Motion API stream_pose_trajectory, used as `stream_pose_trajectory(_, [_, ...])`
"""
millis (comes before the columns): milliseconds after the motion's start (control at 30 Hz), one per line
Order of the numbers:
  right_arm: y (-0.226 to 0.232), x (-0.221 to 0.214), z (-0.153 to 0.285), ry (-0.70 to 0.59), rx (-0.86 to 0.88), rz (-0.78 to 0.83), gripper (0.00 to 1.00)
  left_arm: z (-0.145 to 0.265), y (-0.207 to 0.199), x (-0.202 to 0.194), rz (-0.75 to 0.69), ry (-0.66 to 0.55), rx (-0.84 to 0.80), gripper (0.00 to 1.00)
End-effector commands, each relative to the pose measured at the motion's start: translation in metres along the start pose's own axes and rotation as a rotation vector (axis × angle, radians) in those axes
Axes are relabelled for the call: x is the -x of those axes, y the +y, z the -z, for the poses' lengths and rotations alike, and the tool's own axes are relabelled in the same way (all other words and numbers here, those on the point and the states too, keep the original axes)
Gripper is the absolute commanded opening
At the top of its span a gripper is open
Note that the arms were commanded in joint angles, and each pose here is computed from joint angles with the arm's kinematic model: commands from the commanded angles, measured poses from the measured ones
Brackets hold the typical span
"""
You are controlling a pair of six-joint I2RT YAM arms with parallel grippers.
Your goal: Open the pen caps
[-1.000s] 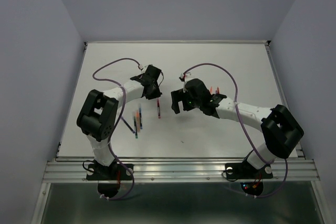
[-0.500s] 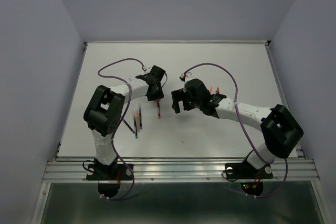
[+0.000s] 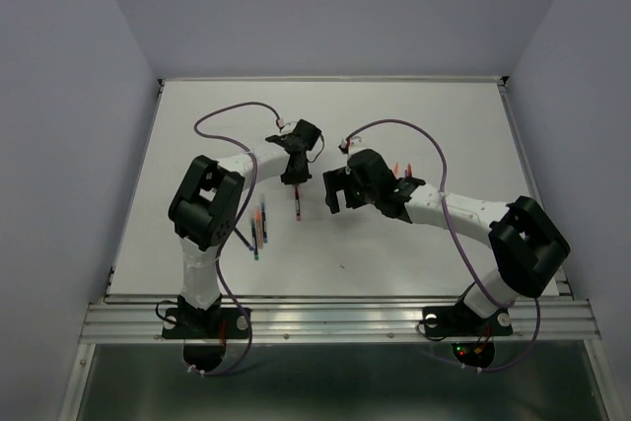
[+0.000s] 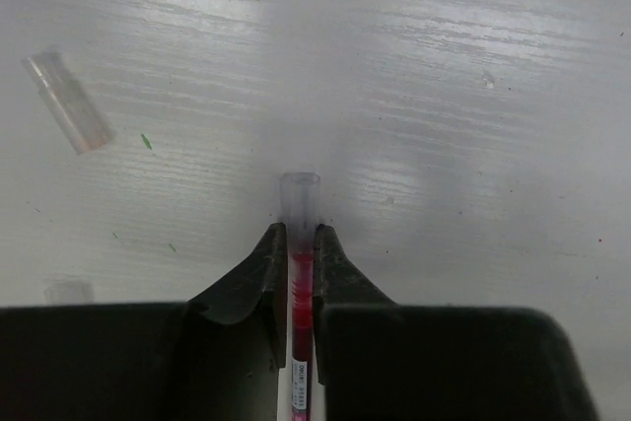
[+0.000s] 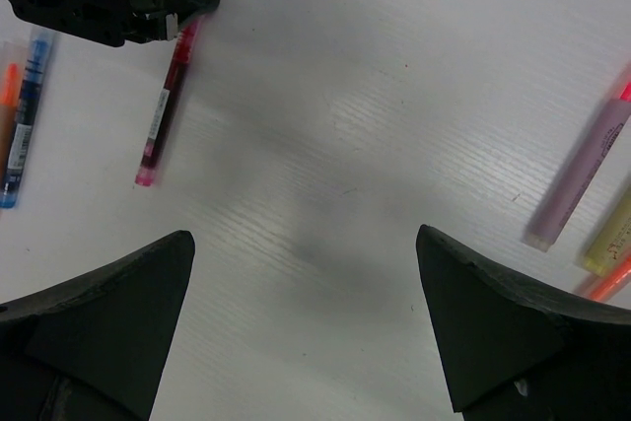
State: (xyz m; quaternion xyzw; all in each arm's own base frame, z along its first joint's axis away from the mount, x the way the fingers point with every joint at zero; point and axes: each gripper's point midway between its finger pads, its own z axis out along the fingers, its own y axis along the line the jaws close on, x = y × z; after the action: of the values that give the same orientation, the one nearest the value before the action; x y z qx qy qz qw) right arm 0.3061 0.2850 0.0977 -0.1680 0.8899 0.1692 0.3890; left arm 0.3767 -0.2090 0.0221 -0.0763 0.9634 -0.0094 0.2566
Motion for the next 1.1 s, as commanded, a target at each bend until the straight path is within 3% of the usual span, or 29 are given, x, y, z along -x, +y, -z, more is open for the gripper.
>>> stream_pose_trajectory(0, [-0.003, 0.000, 0.000, -0.019, -0.020, 0.021, 1.00, -0.008, 0.020, -0.024, -0.081, 0.086, 0.094, 0.06])
stream_pose_trajectory(100, [-0.005, 0.002, 0.002, -0.027, -0.027, 0.023, 1.00, -0.003, 0.015, -0.022, -0.076, 0.088, 0.066, 0.00])
stream_pose_trajectory(400, [0.003, 0.008, 0.004, -0.035, 0.007, 0.018, 1.00, 0.035, 0.006, 0.002, -0.017, 0.011, -0.017, 0.00])
stream_pose_trajectory(733, [0.031, 0.011, 0.002, -0.029, 0.150, -0.012, 1.00, 0.049, -0.002, 0.006, 0.040, -0.014, -0.076, 0.00])
stream_pose_trajectory(1067, [0.078, 0.035, -0.024, -0.050, 0.315, -0.306, 1.00, 0.064, -0.016, 0.023, 0.200, -0.072, -0.138, 0.00])
